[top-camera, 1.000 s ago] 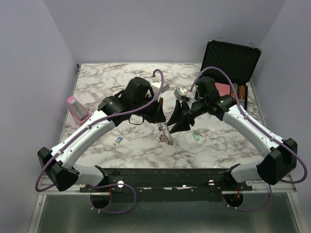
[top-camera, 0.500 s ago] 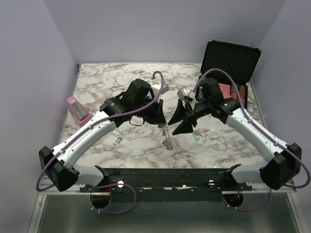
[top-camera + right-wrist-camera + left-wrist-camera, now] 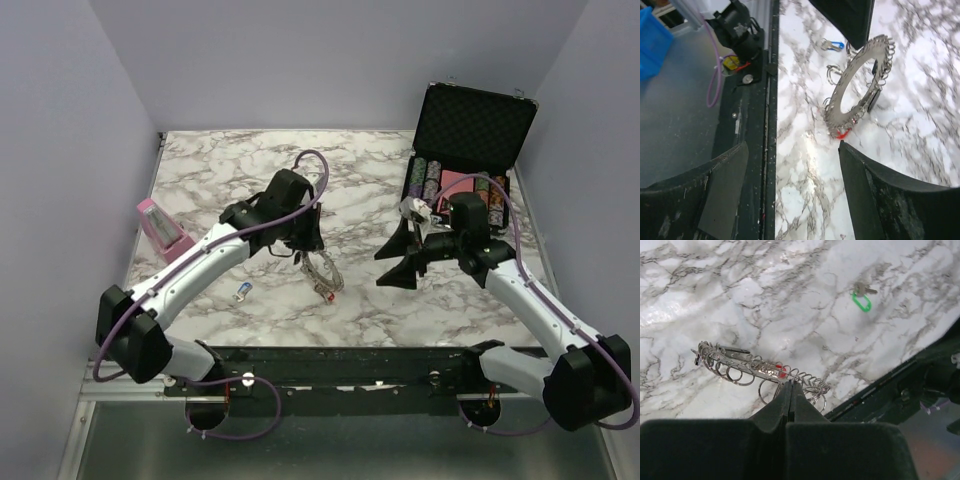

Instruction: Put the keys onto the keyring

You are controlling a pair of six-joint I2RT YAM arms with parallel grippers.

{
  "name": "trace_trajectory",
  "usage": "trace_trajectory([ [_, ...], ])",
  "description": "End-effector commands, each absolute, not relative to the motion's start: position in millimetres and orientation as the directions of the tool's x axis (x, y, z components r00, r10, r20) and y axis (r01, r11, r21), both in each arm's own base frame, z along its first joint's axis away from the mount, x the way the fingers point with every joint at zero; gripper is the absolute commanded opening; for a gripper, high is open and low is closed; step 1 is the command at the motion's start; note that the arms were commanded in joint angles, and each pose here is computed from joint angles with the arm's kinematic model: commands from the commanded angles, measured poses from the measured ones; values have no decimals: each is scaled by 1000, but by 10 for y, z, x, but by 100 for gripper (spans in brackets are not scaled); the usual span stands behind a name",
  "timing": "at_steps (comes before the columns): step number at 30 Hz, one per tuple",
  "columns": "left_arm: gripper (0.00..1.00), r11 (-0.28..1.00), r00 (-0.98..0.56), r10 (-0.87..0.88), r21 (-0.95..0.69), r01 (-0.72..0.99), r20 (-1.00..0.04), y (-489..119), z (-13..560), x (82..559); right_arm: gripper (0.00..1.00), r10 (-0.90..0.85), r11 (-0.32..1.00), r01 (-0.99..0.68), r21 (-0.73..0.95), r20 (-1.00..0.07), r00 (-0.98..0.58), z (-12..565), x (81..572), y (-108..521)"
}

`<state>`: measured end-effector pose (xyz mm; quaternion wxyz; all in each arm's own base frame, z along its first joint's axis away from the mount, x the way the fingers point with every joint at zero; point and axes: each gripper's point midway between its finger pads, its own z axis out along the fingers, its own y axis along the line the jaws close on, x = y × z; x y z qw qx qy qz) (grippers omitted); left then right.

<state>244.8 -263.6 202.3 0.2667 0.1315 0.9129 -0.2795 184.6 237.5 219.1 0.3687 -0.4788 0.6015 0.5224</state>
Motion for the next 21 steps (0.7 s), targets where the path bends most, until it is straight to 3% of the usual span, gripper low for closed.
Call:
trace_trajectory([
  [1, 0, 851, -826, 48, -410, 328, -562, -2643, 1780, 2890, 82, -165, 100, -968, 232, -955, -246, 2038, 1978, 2222],
  [13, 0, 894, -873, 52, -368, 257, -484, -2742, 1310, 3786, 85, -138, 183, -961, 206, -963, -233, 1977, 2112, 1974],
  [16, 10, 915, -874, 28, -339, 217, -484, -2626, 1274, 3920, 85, -129, 194, -959, 205, -964, -232, 1996, 2127, 1935],
  [21, 40, 933, -842, 1, -302, 195, -539, -2413, 1411, 3995, 85, -122, 198, -958, 206, -965, -232, 2015, 2132, 1907],
])
